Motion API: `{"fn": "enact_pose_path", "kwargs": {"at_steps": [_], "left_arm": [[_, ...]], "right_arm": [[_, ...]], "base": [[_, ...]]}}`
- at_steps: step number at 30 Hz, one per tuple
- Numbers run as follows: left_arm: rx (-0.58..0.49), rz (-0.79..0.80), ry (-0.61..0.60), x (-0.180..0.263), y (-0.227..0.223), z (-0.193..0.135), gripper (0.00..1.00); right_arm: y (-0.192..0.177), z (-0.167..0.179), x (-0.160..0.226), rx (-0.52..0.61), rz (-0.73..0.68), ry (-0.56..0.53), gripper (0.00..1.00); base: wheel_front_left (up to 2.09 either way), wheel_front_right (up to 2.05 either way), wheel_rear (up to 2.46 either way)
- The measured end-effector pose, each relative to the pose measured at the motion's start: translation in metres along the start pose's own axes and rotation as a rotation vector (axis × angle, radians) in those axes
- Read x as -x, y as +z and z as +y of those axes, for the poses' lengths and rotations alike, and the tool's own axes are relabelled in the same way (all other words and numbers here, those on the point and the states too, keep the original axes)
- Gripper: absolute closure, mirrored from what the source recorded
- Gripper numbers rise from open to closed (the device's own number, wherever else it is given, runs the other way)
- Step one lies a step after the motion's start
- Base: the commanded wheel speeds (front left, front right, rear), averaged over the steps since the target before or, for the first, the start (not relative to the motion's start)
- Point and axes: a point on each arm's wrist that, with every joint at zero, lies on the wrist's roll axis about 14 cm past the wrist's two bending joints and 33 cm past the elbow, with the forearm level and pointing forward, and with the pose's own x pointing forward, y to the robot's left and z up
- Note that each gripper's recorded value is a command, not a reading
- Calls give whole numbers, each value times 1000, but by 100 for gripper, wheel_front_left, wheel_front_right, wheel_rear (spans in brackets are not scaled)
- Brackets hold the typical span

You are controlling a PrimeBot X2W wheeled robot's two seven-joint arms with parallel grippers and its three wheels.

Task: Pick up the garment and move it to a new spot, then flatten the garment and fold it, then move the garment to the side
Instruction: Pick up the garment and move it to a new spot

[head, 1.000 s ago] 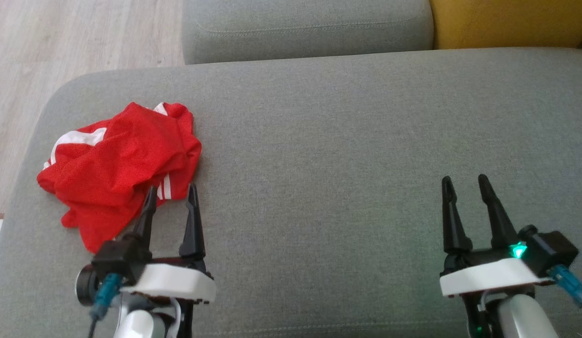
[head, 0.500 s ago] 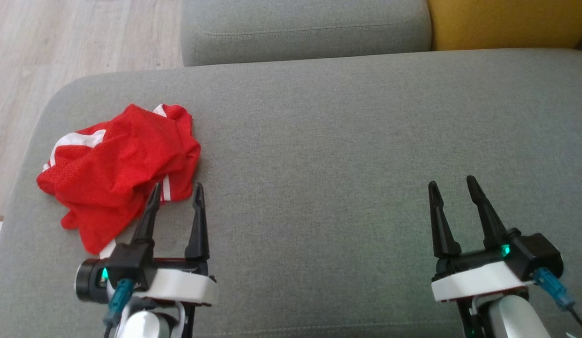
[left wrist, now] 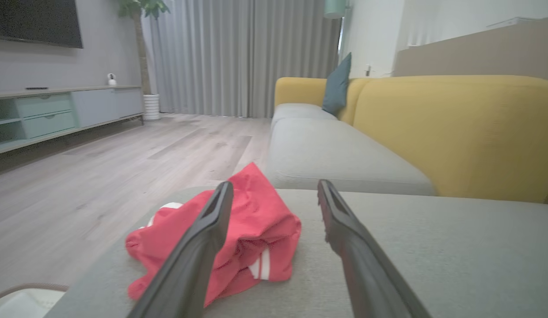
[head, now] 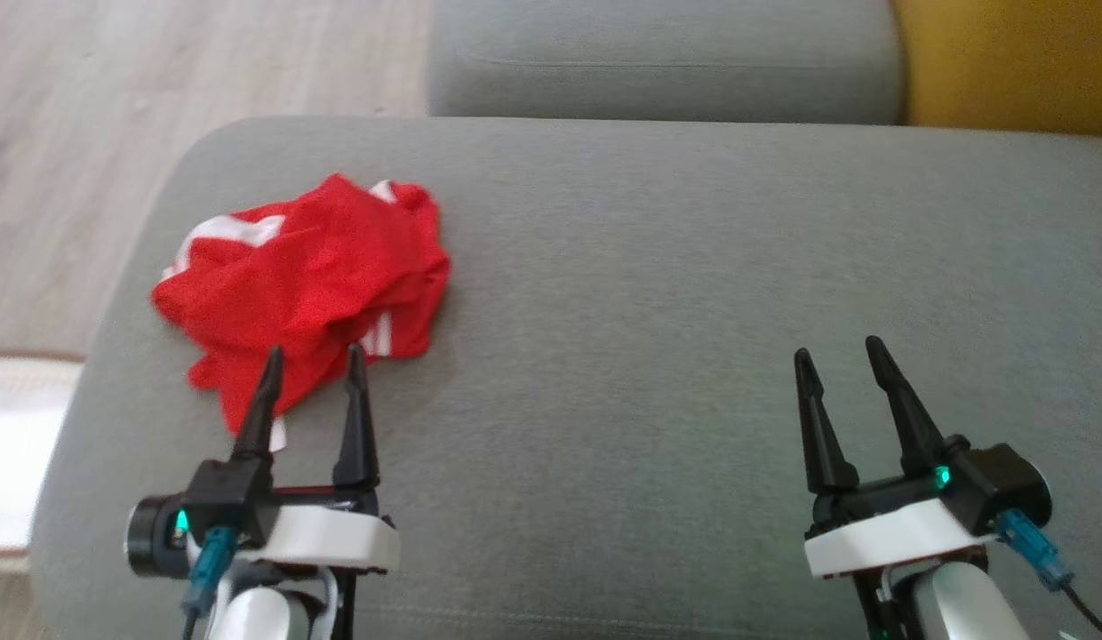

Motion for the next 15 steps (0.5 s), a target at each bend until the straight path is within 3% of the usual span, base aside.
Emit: {"fn": "enact_pose_path", "kwargs": {"at_steps": [15], "left_arm": [[-37,-30,270,48,17,81,0]], "right_arm": [[-15,87,-26,-43,39,273,0]], "base": [[0,0,0]]}}
